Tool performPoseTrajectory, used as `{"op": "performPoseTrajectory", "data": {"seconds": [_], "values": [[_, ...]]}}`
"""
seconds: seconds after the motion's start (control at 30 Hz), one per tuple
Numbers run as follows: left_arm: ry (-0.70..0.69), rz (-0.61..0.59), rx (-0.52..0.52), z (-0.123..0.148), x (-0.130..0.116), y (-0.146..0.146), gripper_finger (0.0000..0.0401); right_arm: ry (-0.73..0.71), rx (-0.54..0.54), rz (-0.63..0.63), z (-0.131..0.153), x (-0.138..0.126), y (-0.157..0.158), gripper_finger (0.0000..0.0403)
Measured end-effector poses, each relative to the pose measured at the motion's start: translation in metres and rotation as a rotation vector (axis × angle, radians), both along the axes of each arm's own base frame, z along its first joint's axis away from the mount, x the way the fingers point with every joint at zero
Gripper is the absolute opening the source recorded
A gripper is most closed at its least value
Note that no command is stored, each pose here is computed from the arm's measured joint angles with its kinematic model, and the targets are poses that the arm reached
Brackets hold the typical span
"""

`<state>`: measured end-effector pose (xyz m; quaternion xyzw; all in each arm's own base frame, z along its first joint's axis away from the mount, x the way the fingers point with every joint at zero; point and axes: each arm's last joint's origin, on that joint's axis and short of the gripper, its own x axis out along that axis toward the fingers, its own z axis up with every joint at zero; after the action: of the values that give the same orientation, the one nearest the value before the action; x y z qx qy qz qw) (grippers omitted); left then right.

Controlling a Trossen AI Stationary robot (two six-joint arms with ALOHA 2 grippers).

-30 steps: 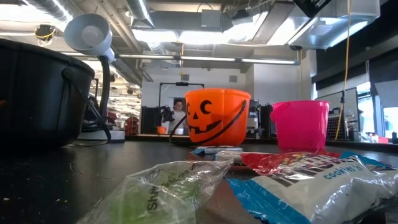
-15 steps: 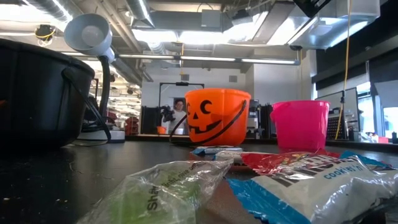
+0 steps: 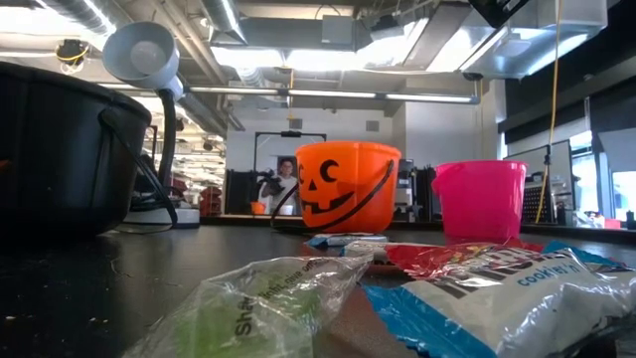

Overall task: Sort candy
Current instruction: Put the white candy into the black bucket

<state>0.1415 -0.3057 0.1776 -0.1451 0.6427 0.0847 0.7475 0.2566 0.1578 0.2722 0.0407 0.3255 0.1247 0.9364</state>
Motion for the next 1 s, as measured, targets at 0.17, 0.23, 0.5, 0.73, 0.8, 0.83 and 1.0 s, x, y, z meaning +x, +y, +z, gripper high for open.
{"op": "performPoseTrajectory", "data": {"seconds": [0.17, 0.23, 0.5, 0.73, 0.8, 0.83, 1.0], "values": [[-0.032, -0.065, 0.008, 0.000, 0.012, 0.004, 0.0000, 0.000, 0.000, 0.000, 0.000, 0.000, 0.000, 0.0133], [-0.005, -0.093, 0.006, 0.000, 0.016, 0.007, 0.0000, 0.000, 0.000, 0.000, 0.000, 0.000, 0.000, 0.0133], [0.009, -0.132, -0.021, 0.000, 0.035, 0.015, 0.0000, -0.001, -0.004, 0.003, 0.000, 0.000, 0.000, 0.0133], [0.009, -0.144, -0.015, 0.000, 0.038, 0.018, 0.0000, -0.002, -0.006, 0.003, 0.000, 0.000, 0.000, 0.0133], [0.015, -0.163, -0.023, 0.000, 0.038, 0.017, 0.0001, -0.002, -0.006, 0.003, 0.000, 0.000, 0.000, 0.0133], [0.025, -0.182, -0.036, 0.001, 0.037, 0.016, 0.0004, -0.002, -0.006, 0.003, 0.000, 0.000, 0.000, 0.0133], [0.045, -0.198, -0.045, 0.000, 0.034, 0.014, 0.0053, -0.002, -0.007, 0.002, 0.000, 0.000, 0.000, 0.0133]]}}
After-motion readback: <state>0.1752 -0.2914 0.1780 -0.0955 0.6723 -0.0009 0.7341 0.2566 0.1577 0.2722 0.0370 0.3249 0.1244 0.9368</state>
